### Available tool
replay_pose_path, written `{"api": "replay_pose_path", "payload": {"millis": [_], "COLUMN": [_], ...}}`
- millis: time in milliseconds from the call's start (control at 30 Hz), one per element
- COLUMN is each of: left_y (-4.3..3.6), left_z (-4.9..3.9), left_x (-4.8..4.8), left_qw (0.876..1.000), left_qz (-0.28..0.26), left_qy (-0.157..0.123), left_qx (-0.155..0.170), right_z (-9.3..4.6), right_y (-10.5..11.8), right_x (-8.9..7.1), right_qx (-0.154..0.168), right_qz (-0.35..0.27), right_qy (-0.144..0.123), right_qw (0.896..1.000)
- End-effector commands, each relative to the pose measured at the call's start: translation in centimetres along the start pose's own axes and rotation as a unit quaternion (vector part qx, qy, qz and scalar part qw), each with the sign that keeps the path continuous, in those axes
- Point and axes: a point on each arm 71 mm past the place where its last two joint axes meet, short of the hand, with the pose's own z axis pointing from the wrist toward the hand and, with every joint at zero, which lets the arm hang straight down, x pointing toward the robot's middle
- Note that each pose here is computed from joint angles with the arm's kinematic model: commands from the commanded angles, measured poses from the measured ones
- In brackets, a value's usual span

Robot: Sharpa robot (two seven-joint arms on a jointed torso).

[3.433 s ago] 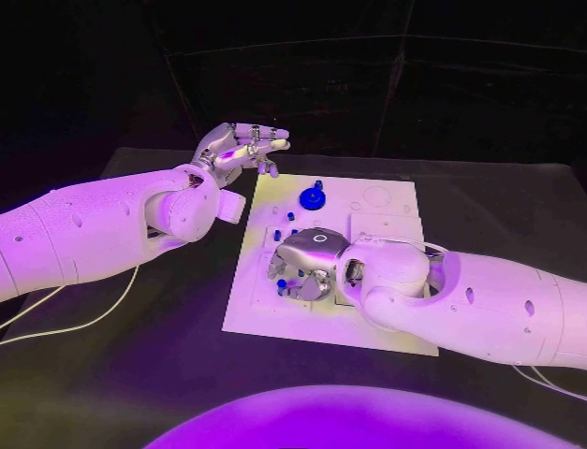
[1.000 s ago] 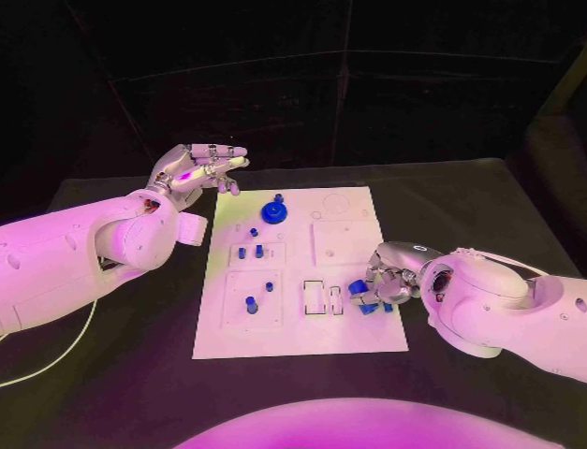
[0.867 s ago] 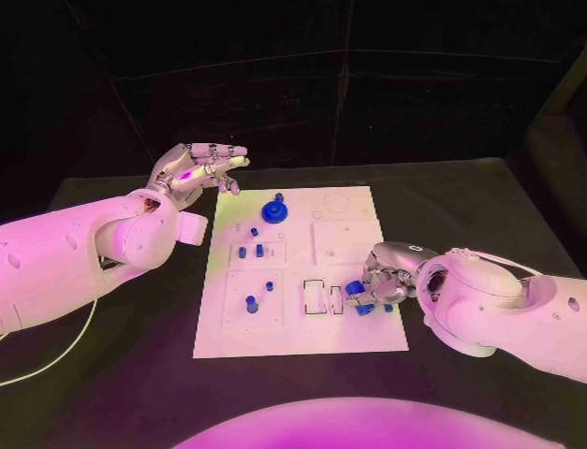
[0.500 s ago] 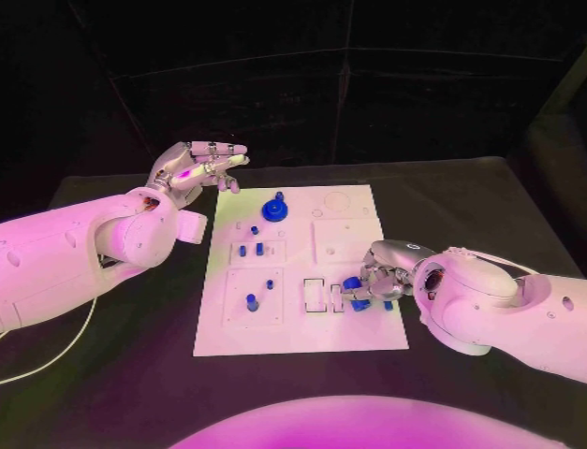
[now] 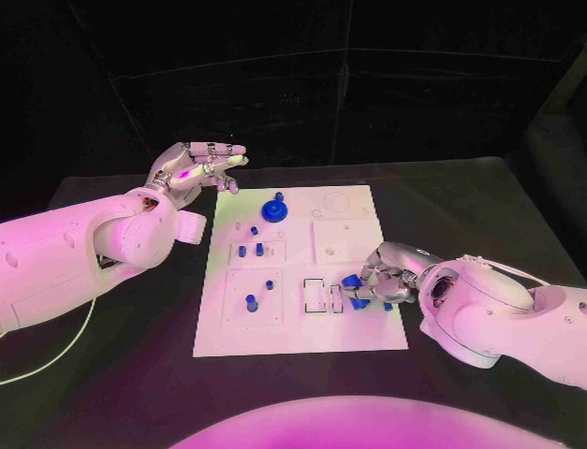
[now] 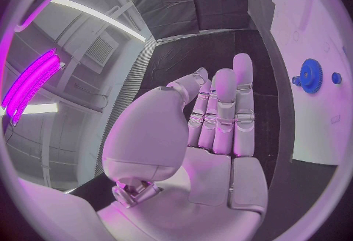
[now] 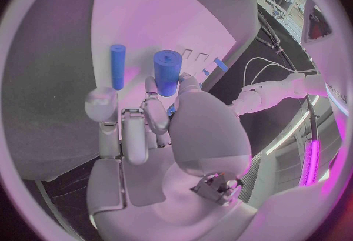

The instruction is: Assemble the parts on the task board

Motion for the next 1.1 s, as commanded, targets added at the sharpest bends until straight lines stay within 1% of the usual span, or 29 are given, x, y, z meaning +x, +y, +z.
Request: {"api": "replay_pose_path", "payload": {"millis": [33, 200, 300, 533, 633, 800, 933, 1100], "left_y": [-0.10, -0.10, -0.09, -0.10, -0.10, -0.08, -0.08, -0.09], "left_z": [0.03, 0.06, 0.09, 0.07, 0.08, 0.14, 0.14, 0.13], "left_x": [0.18, 0.24, 0.35, 0.36, 0.38, 0.55, 0.50, 0.45], "left_qw": [1.000, 1.000, 1.000, 1.000, 1.000, 1.000, 1.000, 1.000], "left_qz": [-0.004, -0.004, -0.005, -0.005, -0.005, -0.006, -0.006, -0.005], "left_qy": [0.006, 0.007, 0.008, 0.008, 0.008, 0.010, 0.010, 0.009], "left_qx": [0.002, 0.002, 0.002, 0.002, 0.002, 0.002, 0.002, 0.002], "right_z": [-0.2, 0.1, 0.4, 1.1, 1.4, 2.0, 2.3, 2.4], "right_y": [0.7, 1.9, 2.6, 3.5, 3.8, 4.0, 4.0, 4.1], "right_x": [0.0, 0.6, 1.0, 1.8, 1.9, 1.9, 1.9, 1.9], "right_qx": [-0.007, -0.020, -0.026, -0.024, -0.024, -0.020, -0.016, -0.014], "right_qz": [0.054, 0.063, 0.064, 0.060, 0.056, 0.045, 0.033, 0.022], "right_qy": [-0.007, 0.009, 0.023, 0.043, 0.041, 0.028, 0.020, 0.017], "right_qw": [0.998, 0.998, 0.997, 0.997, 0.997, 0.998, 0.999, 1.000]}}
